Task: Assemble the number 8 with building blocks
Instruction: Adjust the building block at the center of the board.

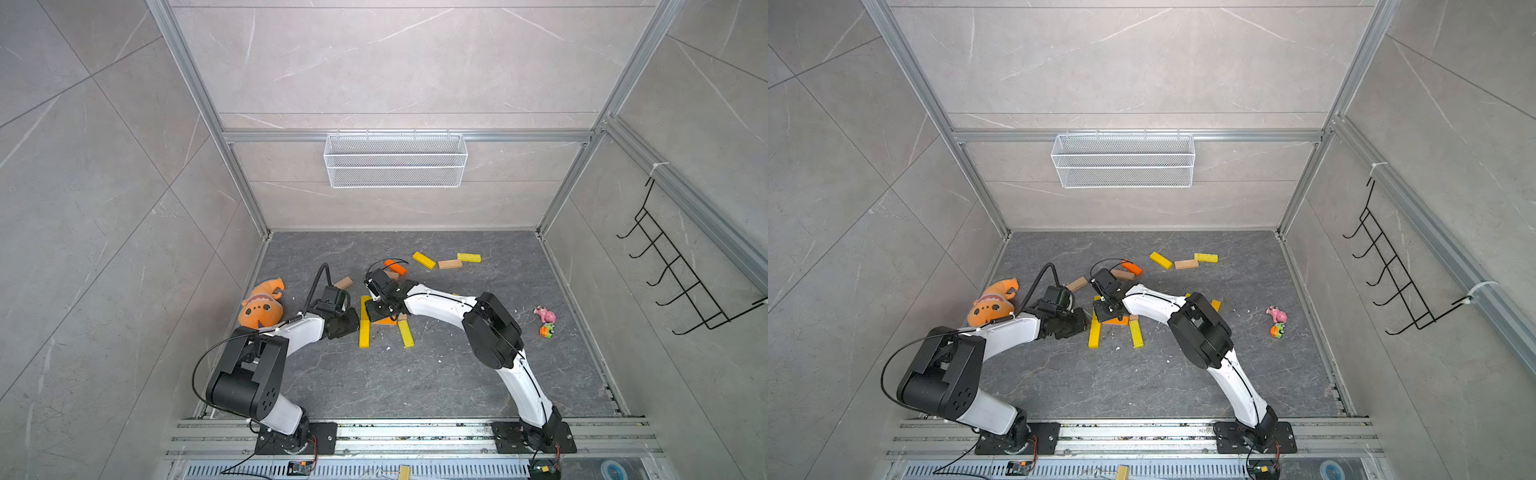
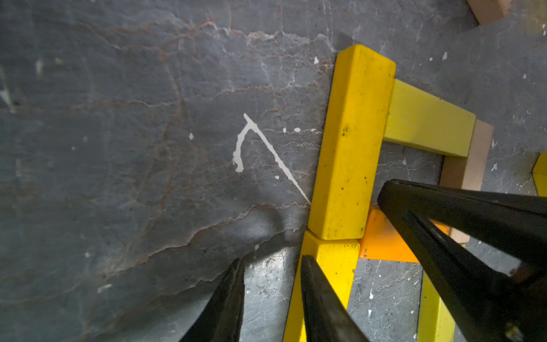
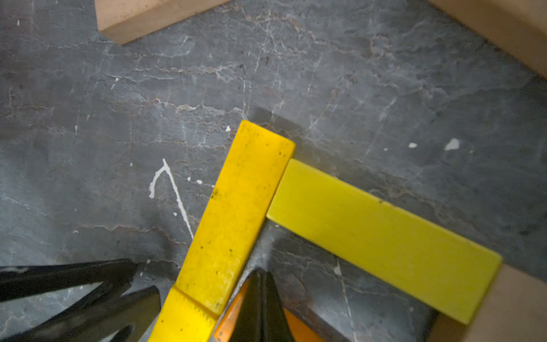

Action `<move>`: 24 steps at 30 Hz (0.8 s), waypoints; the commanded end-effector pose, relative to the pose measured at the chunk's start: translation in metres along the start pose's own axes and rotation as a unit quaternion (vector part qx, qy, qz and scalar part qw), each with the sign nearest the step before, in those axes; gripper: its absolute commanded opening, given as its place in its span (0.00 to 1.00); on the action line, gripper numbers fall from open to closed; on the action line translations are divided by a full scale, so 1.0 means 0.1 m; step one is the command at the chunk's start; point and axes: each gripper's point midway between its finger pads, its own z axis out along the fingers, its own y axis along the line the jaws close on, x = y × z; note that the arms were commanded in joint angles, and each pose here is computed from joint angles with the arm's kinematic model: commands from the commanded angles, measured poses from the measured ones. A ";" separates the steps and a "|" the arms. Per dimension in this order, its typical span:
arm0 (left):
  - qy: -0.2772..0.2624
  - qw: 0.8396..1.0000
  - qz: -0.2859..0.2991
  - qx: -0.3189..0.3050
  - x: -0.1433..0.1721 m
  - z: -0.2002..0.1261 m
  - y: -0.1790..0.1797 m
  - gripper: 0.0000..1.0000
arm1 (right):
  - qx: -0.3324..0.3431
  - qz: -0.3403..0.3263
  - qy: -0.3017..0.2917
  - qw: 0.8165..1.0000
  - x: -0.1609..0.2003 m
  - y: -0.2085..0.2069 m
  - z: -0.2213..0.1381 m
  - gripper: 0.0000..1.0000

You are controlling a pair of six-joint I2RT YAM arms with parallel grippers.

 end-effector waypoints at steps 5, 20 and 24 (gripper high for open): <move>0.015 1.000 -0.008 -0.021 0.07 -0.04 0.09 0.36 | -0.006 -0.009 0.002 1.000 0.04 0.02 -0.05 0.00; 0.023 1.000 -0.014 -0.014 0.12 0.01 0.09 0.36 | -0.003 -0.010 -0.023 1.000 -0.11 0.04 -0.21 0.00; 0.024 0.999 -0.019 -0.011 0.14 0.02 0.09 0.36 | 0.002 -0.011 -0.037 0.999 -0.15 0.03 -0.35 0.00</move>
